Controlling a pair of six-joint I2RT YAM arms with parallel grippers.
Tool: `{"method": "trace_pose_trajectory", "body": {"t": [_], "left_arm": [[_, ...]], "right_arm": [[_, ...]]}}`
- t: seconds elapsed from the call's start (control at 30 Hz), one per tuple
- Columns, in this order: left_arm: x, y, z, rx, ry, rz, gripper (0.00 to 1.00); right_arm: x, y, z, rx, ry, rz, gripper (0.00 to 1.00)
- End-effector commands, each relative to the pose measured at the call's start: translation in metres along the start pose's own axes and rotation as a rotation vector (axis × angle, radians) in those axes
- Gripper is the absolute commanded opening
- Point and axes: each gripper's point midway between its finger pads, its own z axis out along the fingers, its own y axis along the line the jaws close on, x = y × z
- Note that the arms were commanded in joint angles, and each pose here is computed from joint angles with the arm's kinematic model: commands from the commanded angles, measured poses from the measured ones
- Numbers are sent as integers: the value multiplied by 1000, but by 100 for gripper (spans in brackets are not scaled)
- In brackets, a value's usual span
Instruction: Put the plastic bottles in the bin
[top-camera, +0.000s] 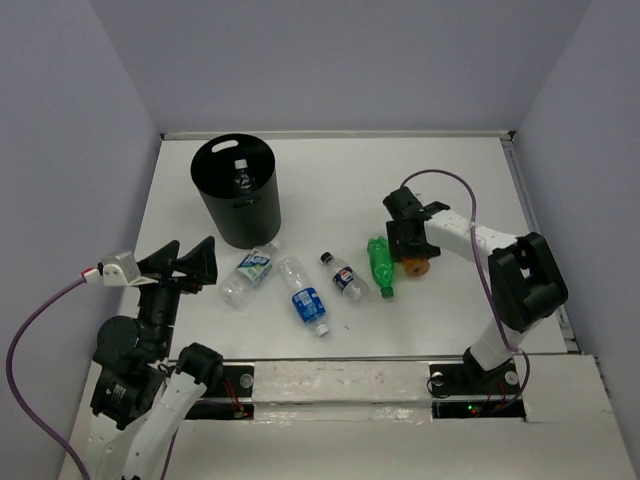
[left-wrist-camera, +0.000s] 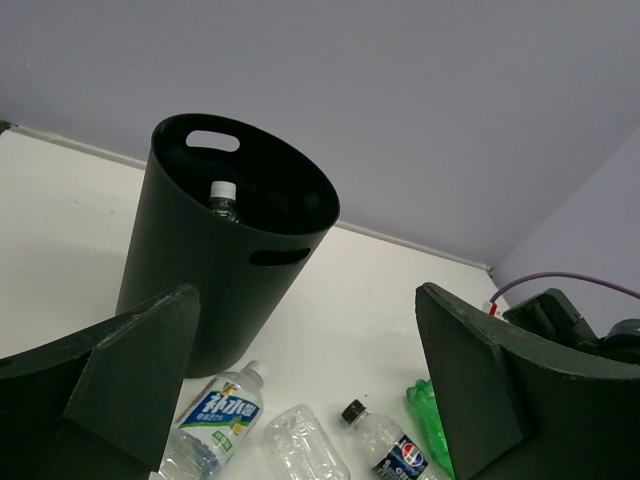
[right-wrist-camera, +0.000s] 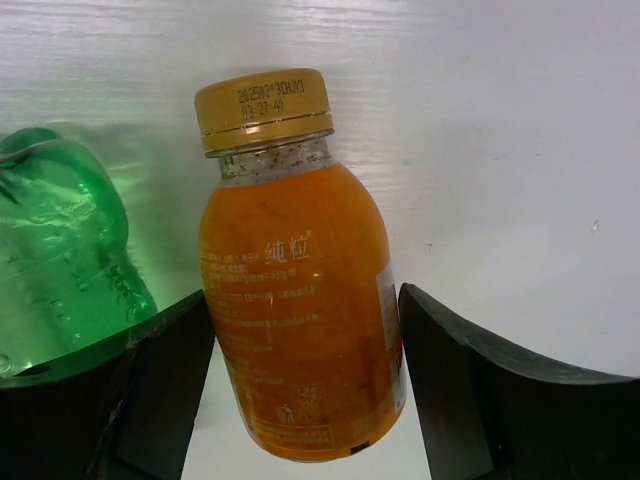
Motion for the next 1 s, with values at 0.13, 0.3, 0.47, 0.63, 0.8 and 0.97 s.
{"method": "trace_pose_trajectory", "body": {"t": [0.13, 0.3, 0.47, 0.63, 0.8, 0.97], "left_arm": [[-8, -2, 1, 8, -34, 7, 99], [-10, -1, 1, 3, -43, 3, 99], [-16, 8, -1, -51, -65, -6, 99], [-24, 33, -6, -194, -102, -24, 99], [-22, 37, -1, -228, -95, -21, 99], [-22, 37, -2, -225, -94, -20, 99]], "right_arm": [[-40, -12, -23, 3, -144, 54, 53], [-80, -14, -97, -81, -340, 89, 46], [-126, 55, -193, -311, -573, 7, 48], [-182, 155, -286, -581, -816, -103, 48], [-236, 236, -357, -811, -982, -167, 48], [-255, 288, -378, -951, -1044, -190, 48]]}}
